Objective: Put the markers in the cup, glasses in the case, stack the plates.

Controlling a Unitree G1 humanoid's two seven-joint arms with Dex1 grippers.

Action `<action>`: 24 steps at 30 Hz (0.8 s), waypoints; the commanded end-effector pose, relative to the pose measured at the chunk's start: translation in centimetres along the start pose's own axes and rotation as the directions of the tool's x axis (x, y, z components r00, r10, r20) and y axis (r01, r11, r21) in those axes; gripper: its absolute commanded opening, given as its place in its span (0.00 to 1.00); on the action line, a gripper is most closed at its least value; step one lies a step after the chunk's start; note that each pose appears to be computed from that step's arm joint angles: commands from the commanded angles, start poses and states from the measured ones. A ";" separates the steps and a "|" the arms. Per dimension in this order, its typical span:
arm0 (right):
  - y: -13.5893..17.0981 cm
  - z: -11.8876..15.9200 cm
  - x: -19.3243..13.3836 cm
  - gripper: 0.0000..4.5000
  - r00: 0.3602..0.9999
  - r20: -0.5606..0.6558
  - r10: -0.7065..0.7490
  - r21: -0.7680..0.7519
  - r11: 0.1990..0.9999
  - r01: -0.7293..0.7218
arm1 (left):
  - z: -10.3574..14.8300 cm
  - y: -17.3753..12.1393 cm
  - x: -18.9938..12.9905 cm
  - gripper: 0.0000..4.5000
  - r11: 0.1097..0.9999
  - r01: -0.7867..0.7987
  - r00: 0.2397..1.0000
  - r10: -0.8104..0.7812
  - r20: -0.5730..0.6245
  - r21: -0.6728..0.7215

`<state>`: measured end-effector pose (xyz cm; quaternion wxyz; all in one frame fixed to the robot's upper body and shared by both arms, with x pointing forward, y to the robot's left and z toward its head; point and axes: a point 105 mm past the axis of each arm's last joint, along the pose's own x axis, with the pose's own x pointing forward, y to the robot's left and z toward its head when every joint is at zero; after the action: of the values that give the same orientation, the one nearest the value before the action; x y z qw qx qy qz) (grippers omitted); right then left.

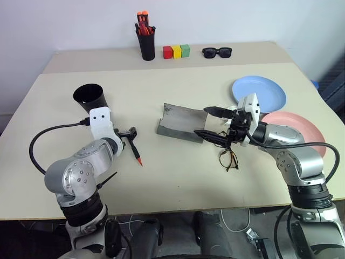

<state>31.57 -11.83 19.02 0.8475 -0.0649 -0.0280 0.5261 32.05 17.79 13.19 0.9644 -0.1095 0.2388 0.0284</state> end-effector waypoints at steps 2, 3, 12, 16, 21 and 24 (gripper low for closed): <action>0.0 1.5 0.2 1.00 0.999 0.043 -0.002 -0.053 0.999 0.004 | -0.3 -0.2 1.1 0.99 0.999 -0.023 1.000 0.023 -0.013 -0.028; 0.0 1.5 0.2 1.00 0.999 0.044 -0.002 -0.054 0.999 0.004 | -0.6 -0.7 1.3 0.99 1.000 -0.008 1.000 0.007 -0.029 -0.027; -0.1 1.6 0.3 1.00 0.999 0.052 -0.014 -0.052 0.998 0.017 | -3.0 -2.6 2.0 0.94 0.997 0.081 0.986 -0.078 -0.149 0.011; -0.3 1.6 0.2 1.00 0.998 0.053 -0.022 -0.053 0.998 0.025 | -4.1 -2.3 2.0 0.60 0.997 0.076 0.977 -0.076 -0.199 -0.005; -0.2 1.6 0.2 1.00 0.998 0.055 -0.025 -0.054 0.998 0.028 | -4.1 -1.9 2.0 0.06 0.998 0.064 0.976 -0.065 -0.209 -0.011; -0.3 1.6 0.2 1.00 0.998 0.056 -0.028 -0.054 0.998 0.031 | -4.1 -1.2 2.0 0.02 0.999 0.052 0.974 -0.049 -0.220 0.009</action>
<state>31.83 -11.76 19.19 0.8540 -0.0666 -0.0365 0.5146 32.69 15.60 10.57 0.9458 -0.1169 0.3030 -0.0059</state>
